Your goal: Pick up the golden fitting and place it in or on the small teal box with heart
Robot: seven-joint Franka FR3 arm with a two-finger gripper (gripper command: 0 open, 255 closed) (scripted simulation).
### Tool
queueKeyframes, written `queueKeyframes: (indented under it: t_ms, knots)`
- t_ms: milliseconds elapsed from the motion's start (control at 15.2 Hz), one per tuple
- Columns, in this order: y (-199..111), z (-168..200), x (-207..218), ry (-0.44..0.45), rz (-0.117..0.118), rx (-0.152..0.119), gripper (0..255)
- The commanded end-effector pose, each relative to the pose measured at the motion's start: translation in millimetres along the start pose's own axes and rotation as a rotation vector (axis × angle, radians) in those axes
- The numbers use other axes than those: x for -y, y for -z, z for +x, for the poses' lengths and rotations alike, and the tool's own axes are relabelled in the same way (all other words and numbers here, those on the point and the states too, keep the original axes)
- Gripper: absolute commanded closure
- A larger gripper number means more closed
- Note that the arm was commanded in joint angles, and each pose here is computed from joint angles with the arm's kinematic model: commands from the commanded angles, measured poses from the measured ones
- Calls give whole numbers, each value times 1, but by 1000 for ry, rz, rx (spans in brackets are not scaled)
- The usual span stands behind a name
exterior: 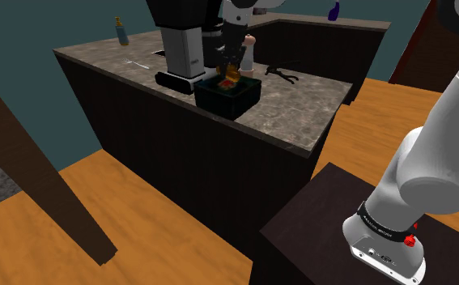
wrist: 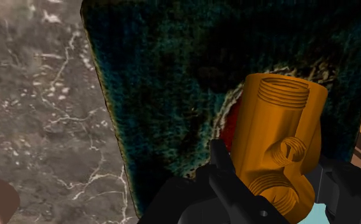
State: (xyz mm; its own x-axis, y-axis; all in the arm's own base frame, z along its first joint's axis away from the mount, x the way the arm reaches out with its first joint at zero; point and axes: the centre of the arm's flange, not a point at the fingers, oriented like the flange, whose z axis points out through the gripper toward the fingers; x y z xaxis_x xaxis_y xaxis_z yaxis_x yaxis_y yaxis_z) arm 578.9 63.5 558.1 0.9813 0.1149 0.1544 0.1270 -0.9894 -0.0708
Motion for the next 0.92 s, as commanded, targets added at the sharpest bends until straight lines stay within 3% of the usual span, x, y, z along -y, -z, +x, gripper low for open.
queueKeyframes:
  t_ms: [0, 396, 462, 792, 858]
  knots:
    - [-5, 1, -1, 0, 0, -1, 255]
    - [-5, 1, -1, 0, 0, -1, 255]
    - [-5, 1, -1, 0, 0, -1, 0]
    - [-5, 1, -1, 0, 0, -1, 0]
    - [8, 1, -1, 0, 0, -1, 0]
